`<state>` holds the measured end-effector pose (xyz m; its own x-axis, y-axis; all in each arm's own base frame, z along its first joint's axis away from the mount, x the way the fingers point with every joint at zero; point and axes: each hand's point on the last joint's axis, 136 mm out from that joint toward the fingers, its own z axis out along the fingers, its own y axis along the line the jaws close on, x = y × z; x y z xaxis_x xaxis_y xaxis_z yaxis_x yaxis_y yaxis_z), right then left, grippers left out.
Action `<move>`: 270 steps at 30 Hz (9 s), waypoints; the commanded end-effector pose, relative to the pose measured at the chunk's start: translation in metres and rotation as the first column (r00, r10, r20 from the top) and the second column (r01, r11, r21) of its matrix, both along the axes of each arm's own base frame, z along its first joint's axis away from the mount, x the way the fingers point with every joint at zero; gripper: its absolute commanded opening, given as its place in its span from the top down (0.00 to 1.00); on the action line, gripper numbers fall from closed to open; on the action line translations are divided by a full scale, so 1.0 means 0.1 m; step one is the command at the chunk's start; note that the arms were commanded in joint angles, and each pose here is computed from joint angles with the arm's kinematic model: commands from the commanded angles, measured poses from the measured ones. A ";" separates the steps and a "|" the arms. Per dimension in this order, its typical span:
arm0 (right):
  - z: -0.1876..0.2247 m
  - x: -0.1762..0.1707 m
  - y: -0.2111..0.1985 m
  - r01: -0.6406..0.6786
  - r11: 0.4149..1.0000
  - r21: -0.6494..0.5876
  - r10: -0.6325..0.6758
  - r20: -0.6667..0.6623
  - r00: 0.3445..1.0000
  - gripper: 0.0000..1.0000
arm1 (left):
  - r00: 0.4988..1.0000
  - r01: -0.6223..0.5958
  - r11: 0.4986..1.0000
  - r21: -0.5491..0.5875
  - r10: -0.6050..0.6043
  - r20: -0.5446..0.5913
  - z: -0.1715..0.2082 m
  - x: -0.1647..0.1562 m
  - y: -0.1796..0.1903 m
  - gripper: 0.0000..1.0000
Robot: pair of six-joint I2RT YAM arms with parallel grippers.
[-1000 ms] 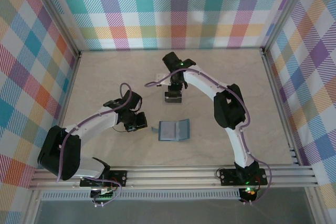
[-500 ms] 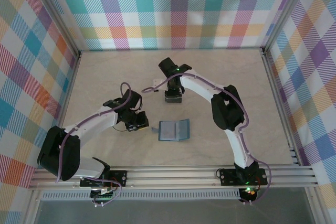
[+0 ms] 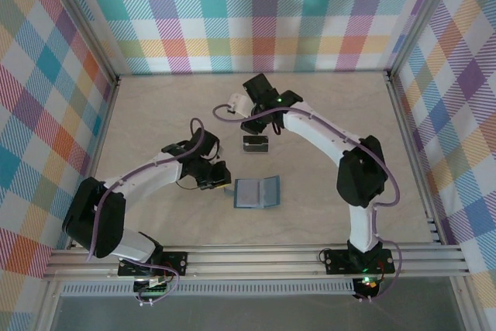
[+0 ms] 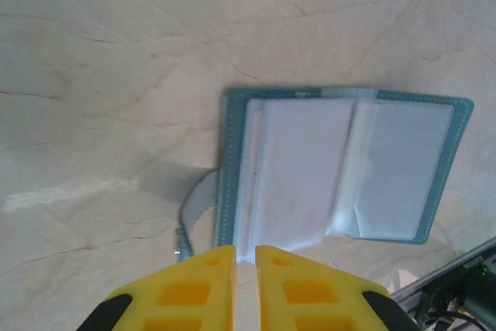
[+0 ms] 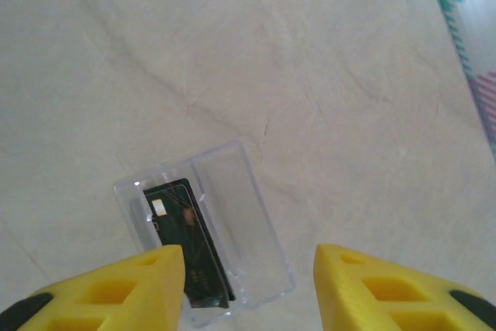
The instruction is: Take the credit cards out of the card holder
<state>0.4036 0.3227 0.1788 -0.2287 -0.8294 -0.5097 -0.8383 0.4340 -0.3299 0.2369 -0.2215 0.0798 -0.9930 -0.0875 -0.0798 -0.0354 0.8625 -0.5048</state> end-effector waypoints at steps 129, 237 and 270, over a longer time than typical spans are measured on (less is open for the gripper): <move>-1.16 -1.85 -0.84 0.726 0.596 -0.344 -0.764 -0.523 0.379 0.45 | 0.999 0.025 0.998 0.053 -0.024 -0.025 -0.18 0.08 -0.28 0.93; -1.49 -1.97 -0.30 0.778 0.621 -0.091 -0.273 -0.956 0.106 0.97 | 0.996 0.085 0.989 0.117 -0.082 -0.030 -0.46 -0.09 -0.42 0.95; -1.18 -2.00 -0.60 0.742 0.649 -0.170 -0.449 -0.872 0.193 0.99 | 0.996 0.073 0.991 0.112 -0.066 -0.064 -0.61 -0.22 -0.24 0.96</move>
